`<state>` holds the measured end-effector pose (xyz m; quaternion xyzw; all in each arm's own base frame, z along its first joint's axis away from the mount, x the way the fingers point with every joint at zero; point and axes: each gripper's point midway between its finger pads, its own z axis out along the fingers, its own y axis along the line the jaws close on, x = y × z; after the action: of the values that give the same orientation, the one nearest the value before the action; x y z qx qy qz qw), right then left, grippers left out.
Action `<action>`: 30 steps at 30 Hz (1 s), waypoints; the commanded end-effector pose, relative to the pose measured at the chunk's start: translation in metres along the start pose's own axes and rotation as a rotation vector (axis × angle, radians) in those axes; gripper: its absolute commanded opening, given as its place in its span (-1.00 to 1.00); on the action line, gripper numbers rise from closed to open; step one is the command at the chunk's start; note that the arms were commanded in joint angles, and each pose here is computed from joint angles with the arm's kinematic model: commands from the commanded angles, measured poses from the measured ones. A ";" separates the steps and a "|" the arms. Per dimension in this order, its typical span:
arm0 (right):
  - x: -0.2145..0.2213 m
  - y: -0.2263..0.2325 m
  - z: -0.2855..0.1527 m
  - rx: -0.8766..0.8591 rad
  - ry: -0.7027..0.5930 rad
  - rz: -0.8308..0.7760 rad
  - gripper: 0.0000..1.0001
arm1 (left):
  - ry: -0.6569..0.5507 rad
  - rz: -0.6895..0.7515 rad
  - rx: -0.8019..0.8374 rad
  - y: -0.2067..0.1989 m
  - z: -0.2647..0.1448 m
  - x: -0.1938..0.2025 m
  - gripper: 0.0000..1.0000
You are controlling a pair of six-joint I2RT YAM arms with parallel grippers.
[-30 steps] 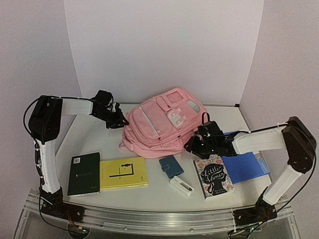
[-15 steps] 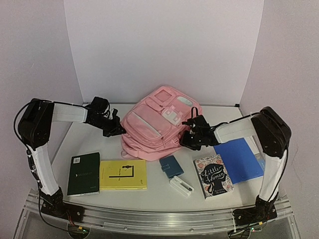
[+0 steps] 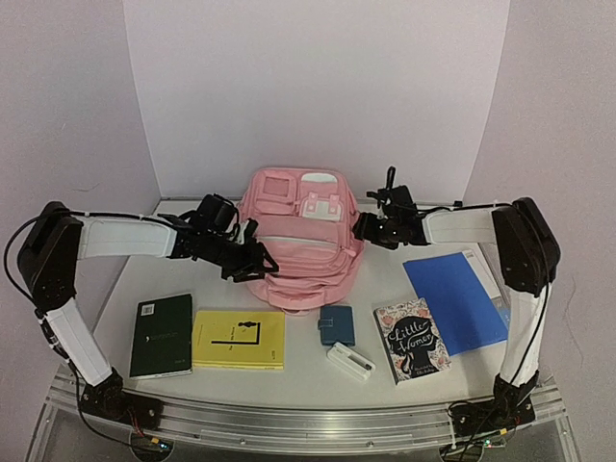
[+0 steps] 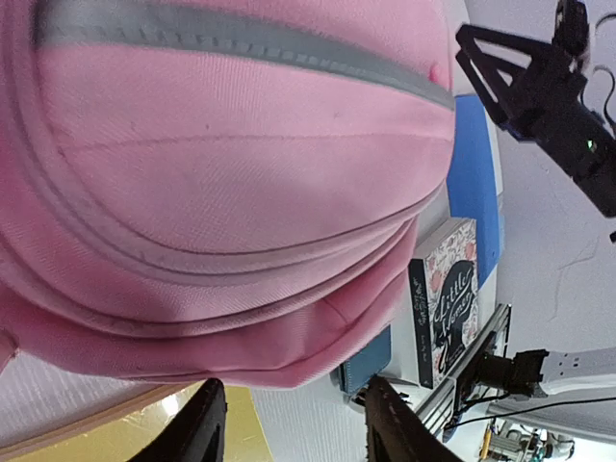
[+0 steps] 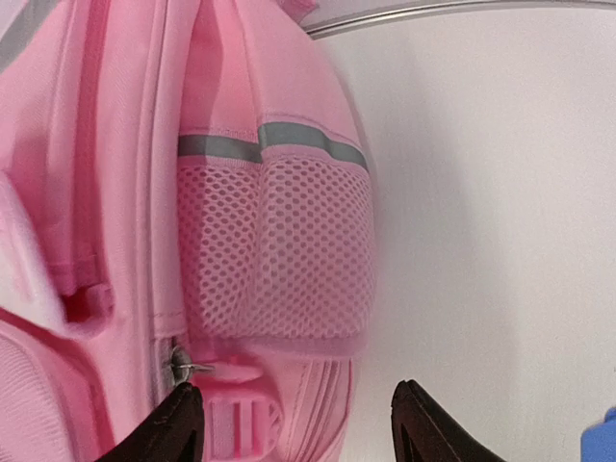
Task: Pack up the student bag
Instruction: Adjust the student bag at the center of the board.
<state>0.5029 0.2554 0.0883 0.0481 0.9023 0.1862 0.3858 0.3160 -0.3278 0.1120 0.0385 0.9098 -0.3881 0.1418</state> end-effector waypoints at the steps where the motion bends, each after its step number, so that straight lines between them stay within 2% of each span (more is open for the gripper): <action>1: -0.031 0.027 -0.074 -0.083 -0.075 0.027 0.49 | -0.158 0.045 -0.049 -0.020 -0.057 -0.040 0.10; 5: -0.001 0.030 -0.106 -0.160 0.000 0.140 0.69 | -0.161 0.016 -0.109 0.000 -0.076 -0.052 0.37; 8: 0.029 0.039 -0.122 -0.201 0.062 0.182 0.71 | -0.177 -0.001 -0.121 0.015 -0.086 -0.069 0.58; 13: 0.093 0.049 -0.131 -0.250 0.207 0.244 0.73 | -0.202 0.039 -0.130 0.027 -0.087 -0.106 0.73; 17: 0.126 0.063 -0.135 -0.308 0.264 0.280 0.79 | -0.198 0.054 -0.268 0.056 -0.077 -0.126 0.79; 26: 0.153 0.097 -0.124 -0.386 0.311 0.313 0.82 | -0.179 0.044 -0.219 0.069 -0.039 -0.152 0.80; 28: 0.156 0.105 -0.116 -0.397 0.318 0.303 0.78 | -0.173 0.043 -0.211 0.070 -0.035 -0.153 0.63; 30: 0.162 0.109 -0.104 -0.398 0.337 0.292 0.71 | -0.159 0.038 -0.181 0.069 -0.029 -0.151 0.34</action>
<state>0.2944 0.3344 0.0776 0.0795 0.8981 0.3861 0.1948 0.4536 -0.2436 0.1077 -0.0042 0.9392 -0.2771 0.2028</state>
